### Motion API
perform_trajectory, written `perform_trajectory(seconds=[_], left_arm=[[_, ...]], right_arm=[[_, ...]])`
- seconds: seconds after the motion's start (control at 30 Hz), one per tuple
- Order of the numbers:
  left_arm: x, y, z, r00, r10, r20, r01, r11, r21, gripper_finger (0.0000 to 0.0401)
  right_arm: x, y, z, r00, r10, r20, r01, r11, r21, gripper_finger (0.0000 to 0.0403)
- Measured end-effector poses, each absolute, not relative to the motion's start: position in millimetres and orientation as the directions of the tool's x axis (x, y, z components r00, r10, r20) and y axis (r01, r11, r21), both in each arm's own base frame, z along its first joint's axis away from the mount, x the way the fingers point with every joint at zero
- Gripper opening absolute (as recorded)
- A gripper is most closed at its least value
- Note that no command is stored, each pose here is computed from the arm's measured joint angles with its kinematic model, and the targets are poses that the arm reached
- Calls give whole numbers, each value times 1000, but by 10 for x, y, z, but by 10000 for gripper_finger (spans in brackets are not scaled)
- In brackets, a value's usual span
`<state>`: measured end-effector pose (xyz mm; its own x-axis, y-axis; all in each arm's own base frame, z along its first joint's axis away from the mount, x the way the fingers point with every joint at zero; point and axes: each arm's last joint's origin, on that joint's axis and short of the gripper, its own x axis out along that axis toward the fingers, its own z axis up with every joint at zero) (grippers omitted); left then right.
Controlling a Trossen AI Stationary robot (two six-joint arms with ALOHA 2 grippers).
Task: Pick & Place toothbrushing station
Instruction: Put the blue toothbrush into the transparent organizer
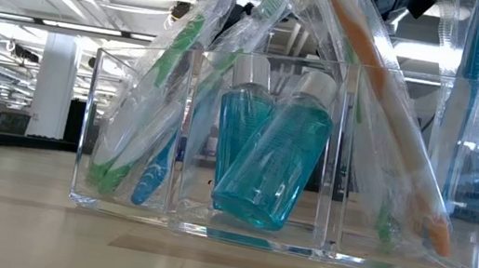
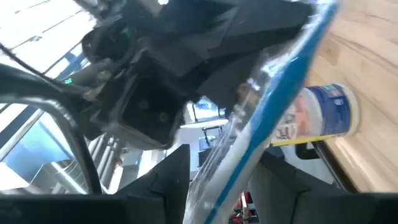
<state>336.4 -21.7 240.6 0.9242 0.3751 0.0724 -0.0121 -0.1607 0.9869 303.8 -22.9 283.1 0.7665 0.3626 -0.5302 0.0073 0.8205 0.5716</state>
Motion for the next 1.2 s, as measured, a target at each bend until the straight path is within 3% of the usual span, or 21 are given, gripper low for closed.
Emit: perform_trajectory(seconds=[0.73,1.2], left_arm=[[3411,-223,2280,923,384,29,35,-158,987,72],[3411,-248,2278,936,351,29,1,-87,996,83]], right_arm=[[3042,-233,2836,770,361,-525,3,822,569,0],[3060,-241,2862,790,354,-502,-11,826,564,0]])
